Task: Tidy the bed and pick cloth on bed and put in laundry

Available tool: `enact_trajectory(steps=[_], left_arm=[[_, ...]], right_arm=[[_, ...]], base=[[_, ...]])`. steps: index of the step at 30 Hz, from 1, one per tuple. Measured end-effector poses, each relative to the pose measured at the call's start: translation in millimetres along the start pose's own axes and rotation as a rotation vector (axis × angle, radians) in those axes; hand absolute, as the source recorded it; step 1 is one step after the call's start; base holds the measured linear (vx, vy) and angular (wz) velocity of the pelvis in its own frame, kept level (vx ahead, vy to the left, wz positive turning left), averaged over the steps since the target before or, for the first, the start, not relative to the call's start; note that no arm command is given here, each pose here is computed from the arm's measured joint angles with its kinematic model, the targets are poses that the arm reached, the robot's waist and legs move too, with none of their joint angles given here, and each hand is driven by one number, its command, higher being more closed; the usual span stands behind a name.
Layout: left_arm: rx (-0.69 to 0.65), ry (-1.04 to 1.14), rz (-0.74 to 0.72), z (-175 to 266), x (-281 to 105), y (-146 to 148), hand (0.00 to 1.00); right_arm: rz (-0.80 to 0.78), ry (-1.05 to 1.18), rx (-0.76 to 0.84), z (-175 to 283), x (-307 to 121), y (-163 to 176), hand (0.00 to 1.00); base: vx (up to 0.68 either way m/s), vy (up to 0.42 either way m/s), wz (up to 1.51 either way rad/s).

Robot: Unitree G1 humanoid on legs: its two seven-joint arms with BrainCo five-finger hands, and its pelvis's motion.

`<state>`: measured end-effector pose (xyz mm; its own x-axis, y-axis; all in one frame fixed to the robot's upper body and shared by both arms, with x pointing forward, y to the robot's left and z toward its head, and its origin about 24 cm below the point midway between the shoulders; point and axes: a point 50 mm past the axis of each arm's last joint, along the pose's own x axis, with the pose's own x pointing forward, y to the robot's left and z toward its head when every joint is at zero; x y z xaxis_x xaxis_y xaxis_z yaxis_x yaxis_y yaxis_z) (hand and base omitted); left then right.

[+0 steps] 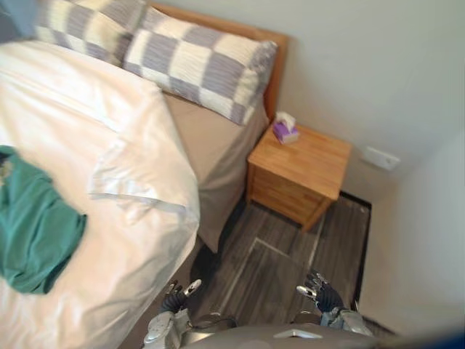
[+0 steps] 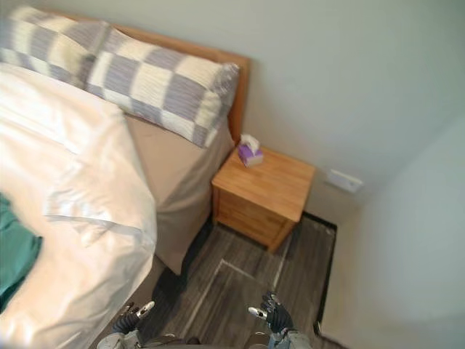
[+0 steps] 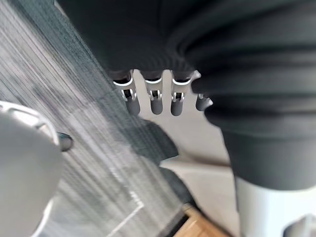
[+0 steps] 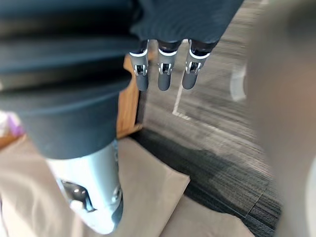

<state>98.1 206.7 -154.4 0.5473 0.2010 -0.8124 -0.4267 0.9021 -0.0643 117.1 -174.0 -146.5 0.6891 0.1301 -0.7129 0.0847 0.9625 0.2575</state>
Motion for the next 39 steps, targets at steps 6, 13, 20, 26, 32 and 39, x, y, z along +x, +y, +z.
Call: enact_trajectory(steps=[6, 13, 20, 26, 32, 39], left_arm=[[-0.052, -0.028, -0.003, 2, 0, -5, 0.0], [-0.175, -0.011, 0.043, -14, -7, -9, 0.0], [-0.211, -0.066, 0.078, -4, -7, -1, 0.0], [-0.206, -0.079, 0.041, -10, -8, -15, 0.0], [-0.177, -0.11, 0.061, 0, -7, -2, 0.0], [0.024, -0.04, -0.015, -1, -3, -5, 0.0]], right_arm=[[0.022, -0.02, 0.012, 1, 1, 7, 0.0], [0.242, -0.024, -0.223, 21, 19, 48, 0.0], [0.32, -0.011, -0.164, 28, 31, 86, 0.0], [0.202, 0.088, -0.154, 11, 24, 52, 0.0], [0.193, 0.098, -0.121, 6, 23, 55, 0.0], [0.058, 0.091, -0.021, 5, 21, 35, 0.0]], base=[[0.25, -0.318, 1.64], [0.26, -0.254, 0.88], [0.08, -0.08, 0.66], [0.03, 0.111, 0.42], [0.07, 0.14, 0.0], [0.11, 0.047, 0.47]])
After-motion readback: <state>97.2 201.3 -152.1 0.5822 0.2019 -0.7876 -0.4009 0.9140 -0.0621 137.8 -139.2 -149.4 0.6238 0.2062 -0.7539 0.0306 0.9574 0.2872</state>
